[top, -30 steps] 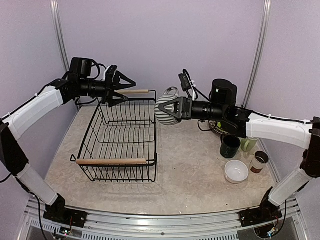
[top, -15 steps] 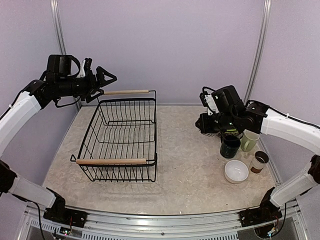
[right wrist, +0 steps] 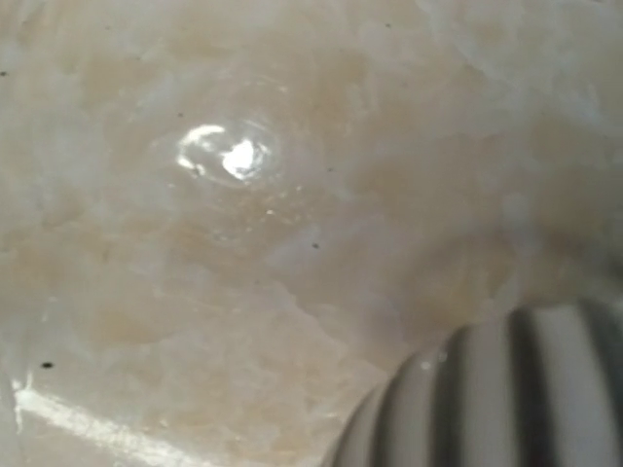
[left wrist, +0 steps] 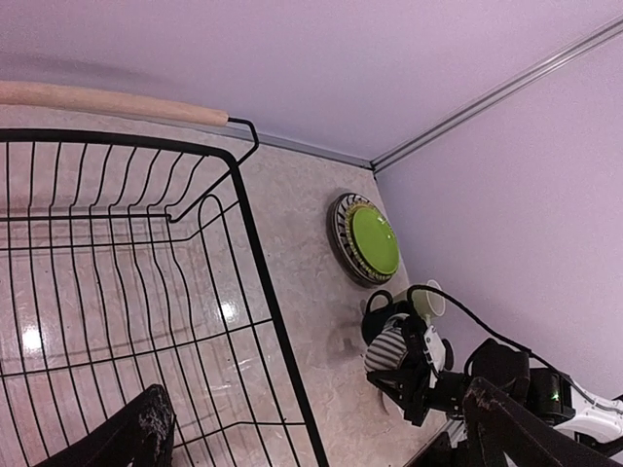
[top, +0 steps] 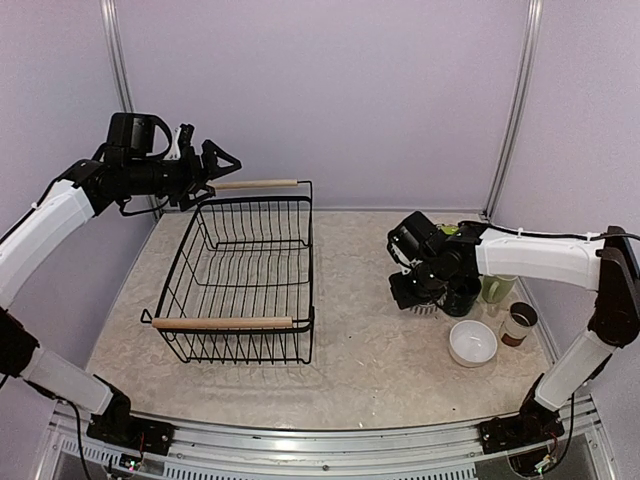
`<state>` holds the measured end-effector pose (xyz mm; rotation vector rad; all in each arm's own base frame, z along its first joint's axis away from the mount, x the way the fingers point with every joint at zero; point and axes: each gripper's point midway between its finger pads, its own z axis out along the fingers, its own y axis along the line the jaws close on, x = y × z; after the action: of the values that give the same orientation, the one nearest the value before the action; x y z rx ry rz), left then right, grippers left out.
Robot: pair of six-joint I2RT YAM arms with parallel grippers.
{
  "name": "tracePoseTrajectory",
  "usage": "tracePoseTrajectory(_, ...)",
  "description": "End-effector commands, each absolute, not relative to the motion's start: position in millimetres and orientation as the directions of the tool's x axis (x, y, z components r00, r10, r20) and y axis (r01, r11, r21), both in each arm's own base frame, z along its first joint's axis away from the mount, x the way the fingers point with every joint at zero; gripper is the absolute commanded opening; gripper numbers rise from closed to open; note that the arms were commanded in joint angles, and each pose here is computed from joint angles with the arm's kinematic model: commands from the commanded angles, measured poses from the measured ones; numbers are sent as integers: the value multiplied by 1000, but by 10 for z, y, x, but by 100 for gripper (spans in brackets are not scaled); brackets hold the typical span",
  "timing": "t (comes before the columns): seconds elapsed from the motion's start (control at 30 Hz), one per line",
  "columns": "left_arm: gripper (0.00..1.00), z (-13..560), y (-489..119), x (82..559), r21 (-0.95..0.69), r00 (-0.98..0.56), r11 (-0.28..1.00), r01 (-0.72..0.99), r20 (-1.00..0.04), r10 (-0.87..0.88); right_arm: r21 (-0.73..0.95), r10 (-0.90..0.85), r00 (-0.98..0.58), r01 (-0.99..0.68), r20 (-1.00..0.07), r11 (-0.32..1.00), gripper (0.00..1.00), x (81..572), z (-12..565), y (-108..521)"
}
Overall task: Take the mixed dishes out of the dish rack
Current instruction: Place the cup at the center of the board.
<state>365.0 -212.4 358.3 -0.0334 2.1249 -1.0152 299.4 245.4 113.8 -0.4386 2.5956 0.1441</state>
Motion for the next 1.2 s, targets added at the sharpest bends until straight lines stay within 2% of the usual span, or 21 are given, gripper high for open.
tracePoseTrajectory(0.0,99,3538,-2164,3663,-691,-726,664,284,-608,-322,-18,-272,-812,-307,-516,951,0,3080,1091,2384)
tracePoseTrajectory(0.33,99,3642,-2129,3614,-682,-702,667,302,-632,-329,16,-267,-847,-308,-460,951,0,3077,700,2357)
tracePoseTrajectory(0.5,99,3652,-2107,3582,-678,-698,670,302,-636,-329,103,-236,-862,-312,-448,944,0,3051,573,2397)
tracePoseTrajectory(0.63,99,3625,-2107,3565,-673,-699,671,310,-640,-319,83,-233,-874,-294,-427,952,0,3030,518,2333)
tracePoseTrajectory(0.77,99,3620,-2148,3548,-672,-702,661,333,-645,-303,85,-224,-869,-289,-441,953,19,3023,618,2313)
tracePoseTrajectory(0.87,99,3655,-2150,3555,-668,-694,661,341,-654,-303,94,-209,-852,-287,-481,953,37,3047,835,2309)
tracePoseTrajectory(1.0,99,3804,-2102,3516,-649,-656,666,367,-688,-310,125,-175,-796,-299,-579,946,61,3093,1334,2315)
tracePoseTrajectory(1.17,99,3925,-1954,3464,-610,-592,706,359,-734,-333,123,-136,-691,-313,-710,942,82,3148,2081,2237)
